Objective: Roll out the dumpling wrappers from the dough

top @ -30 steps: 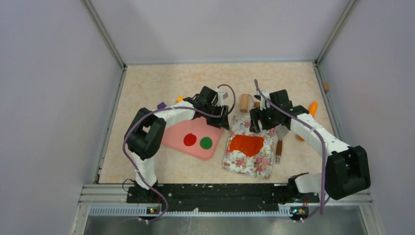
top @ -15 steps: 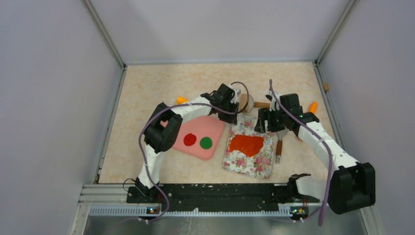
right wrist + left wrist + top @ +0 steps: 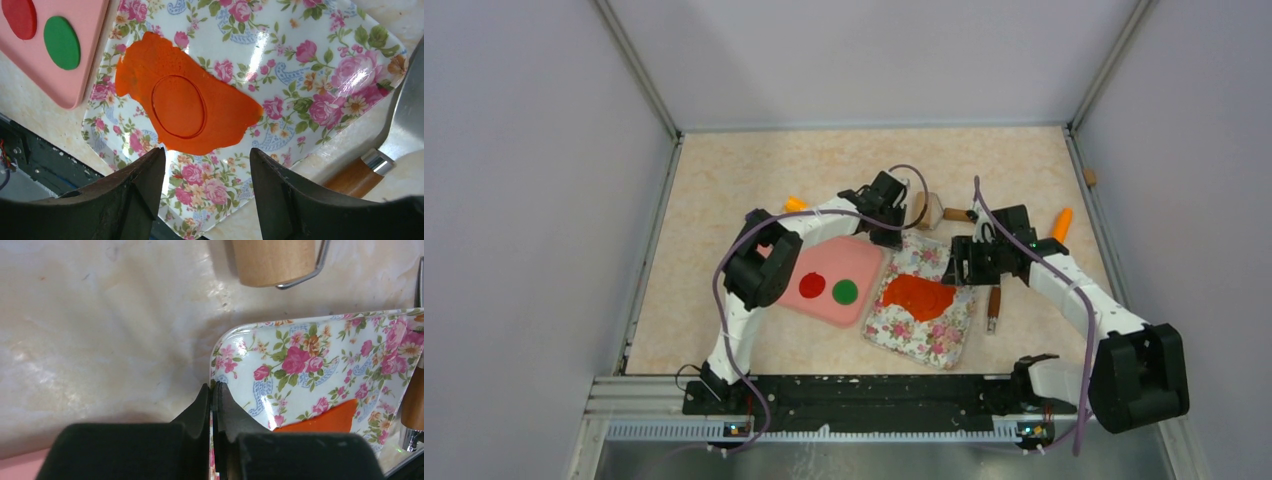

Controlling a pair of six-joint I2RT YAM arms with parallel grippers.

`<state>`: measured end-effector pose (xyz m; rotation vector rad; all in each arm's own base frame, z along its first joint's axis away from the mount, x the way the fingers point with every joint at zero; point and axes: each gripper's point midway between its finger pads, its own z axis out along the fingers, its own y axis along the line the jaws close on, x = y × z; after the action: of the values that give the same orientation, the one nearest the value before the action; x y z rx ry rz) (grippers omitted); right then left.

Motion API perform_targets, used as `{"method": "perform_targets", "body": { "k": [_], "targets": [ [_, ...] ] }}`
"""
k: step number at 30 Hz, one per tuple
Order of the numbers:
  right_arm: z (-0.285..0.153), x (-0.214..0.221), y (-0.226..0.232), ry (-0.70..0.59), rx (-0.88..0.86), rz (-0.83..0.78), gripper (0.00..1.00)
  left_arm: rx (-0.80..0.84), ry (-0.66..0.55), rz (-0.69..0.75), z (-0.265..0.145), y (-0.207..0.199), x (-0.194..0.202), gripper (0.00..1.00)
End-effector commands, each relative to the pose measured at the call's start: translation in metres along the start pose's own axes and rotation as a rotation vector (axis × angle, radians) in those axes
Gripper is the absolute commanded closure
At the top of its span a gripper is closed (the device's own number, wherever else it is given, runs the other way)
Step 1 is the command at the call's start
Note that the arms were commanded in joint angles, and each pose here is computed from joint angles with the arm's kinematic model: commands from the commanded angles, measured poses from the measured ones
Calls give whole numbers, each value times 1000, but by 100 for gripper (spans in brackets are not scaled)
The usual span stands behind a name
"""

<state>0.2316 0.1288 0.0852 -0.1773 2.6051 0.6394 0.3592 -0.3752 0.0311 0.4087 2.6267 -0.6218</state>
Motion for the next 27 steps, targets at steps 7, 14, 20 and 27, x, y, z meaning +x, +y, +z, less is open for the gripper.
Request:
{"method": "perform_targets", "body": {
  "k": [7,14,20,27],
  "targets": [
    [7,-37,46,-78,-38,-595,35,-282,-29,-195,-30,77,15,100],
    [22,-12,30,-11,81,-802,16,-354,-10,-338,-42,98,28,100],
    [37,-9,44,-48,73,-949,6,-322,38,-417,-38,93,48,100],
    [53,-16,74,-102,77,-1006,5,-326,45,-412,-36,95,50,100]
  ]
}}
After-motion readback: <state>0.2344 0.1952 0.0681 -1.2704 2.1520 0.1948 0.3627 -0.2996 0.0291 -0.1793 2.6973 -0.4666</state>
